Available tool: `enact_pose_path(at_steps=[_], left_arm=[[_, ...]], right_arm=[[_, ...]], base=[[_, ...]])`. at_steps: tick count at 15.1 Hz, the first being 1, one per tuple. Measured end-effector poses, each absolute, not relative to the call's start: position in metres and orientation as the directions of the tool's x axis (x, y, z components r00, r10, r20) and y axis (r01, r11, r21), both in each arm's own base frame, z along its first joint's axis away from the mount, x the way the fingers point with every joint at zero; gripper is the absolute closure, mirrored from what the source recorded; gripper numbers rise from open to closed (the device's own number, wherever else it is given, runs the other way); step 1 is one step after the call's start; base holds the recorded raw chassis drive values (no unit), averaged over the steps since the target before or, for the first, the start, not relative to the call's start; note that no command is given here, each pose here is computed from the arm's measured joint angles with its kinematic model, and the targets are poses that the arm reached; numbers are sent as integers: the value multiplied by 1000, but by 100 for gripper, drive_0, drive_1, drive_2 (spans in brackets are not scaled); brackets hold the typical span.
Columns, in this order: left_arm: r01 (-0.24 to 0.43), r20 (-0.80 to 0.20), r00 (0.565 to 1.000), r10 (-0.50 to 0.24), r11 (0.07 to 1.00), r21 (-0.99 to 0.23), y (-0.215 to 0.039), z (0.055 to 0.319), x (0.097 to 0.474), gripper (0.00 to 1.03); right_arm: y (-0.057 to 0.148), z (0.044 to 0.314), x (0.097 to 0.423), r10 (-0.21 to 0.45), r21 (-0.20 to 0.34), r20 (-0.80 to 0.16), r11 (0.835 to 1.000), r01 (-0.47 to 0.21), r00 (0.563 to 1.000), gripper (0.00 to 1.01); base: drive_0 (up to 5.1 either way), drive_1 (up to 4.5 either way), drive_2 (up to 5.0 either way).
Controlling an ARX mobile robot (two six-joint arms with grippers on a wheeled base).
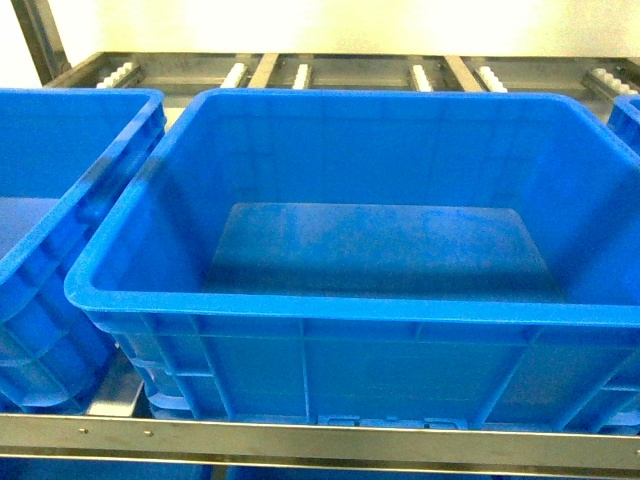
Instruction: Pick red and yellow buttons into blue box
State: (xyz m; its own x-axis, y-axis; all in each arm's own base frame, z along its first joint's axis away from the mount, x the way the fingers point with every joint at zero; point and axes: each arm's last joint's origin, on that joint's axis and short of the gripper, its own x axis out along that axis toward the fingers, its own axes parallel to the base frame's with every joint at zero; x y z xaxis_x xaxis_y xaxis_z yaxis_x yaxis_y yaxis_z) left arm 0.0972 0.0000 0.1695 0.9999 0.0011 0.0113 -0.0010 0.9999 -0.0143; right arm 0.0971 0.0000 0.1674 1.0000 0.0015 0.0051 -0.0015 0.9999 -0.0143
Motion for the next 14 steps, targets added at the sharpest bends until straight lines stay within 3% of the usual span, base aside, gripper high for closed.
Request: enact_pose_path(at_steps=[8,11,14], left_arm=[[1,0,1000,-1,1000,-14,0,167,97,101],[1,0,1000,-1,1000,-14,0,167,97,70],[1,0,1000,-1,1000,-13,0,167,97,3]], right_arm=[[0,167,97,1,-14,5,1000,-1,1000,99],[0,167,97,1,-14,5,1000,-1,1000,68],[0,167,97,1,-14,5,1000,-1,1000,1]], base=[[0,0,0],[0,0,0],[0,0,0]])
